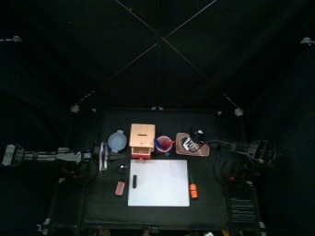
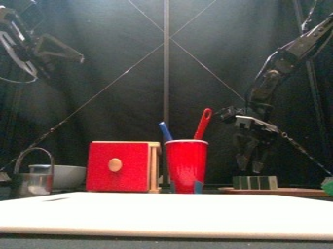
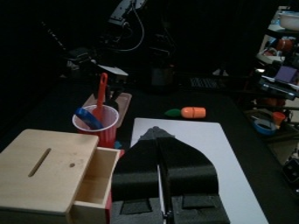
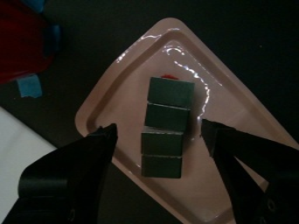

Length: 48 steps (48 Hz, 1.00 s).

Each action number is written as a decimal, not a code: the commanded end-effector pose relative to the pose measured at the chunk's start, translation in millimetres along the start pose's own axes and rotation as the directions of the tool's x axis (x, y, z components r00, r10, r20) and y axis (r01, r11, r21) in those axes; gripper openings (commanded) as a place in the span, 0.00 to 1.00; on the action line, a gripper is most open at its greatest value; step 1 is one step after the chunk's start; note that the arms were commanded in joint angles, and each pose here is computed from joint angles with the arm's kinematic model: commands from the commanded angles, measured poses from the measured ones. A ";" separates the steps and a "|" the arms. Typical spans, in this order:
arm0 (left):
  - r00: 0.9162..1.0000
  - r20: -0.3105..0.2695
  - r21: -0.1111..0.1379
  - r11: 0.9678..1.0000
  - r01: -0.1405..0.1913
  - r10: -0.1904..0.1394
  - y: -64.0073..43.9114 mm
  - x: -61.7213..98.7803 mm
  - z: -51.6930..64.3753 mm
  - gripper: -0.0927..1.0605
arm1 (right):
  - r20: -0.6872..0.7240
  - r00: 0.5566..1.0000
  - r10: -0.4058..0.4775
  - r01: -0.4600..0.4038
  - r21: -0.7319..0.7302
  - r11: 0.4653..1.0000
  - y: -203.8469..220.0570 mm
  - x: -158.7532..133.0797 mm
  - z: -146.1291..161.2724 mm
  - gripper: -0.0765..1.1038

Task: Place sushi on board then cut the sushi with the knife then place the pieces on the plate
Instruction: Place the sushi on the board

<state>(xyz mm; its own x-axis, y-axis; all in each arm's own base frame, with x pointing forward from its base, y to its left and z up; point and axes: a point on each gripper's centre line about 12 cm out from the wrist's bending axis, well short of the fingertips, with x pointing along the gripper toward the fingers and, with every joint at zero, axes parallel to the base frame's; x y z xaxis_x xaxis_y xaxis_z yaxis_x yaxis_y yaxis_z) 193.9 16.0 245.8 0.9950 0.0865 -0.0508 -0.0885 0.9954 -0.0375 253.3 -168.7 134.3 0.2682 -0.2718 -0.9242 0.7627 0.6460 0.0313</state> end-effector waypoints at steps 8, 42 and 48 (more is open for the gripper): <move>1.000 0.012 -0.002 1.000 -0.004 0.004 0.5 1.8 5.1 0.06 | -0.006 1.000 -0.005 0.005 0.002 1.000 1.7 4.3 3.9 0.94; 1.000 0.011 -0.002 1.000 -0.004 0.004 0.6 1.1 2.7 0.06 | -0.137 0.991 0.001 0.007 0.057 0.998 11.6 -63.9 -15.0 0.56; 1.000 0.017 0.000 1.000 -0.004 0.004 0.6 1.1 3.5 0.06 | -0.112 0.991 0.073 -0.056 0.149 0.987 28.7 -96.1 -36.5 0.56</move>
<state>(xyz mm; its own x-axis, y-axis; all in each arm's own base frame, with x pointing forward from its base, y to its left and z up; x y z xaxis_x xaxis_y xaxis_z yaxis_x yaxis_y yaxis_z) 193.1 16.0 243.1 0.9947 0.0871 -0.0554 -0.0892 0.9953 -0.0373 229.7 -112.7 191.0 0.1895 -0.1342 -0.9727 0.8279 0.5544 0.0848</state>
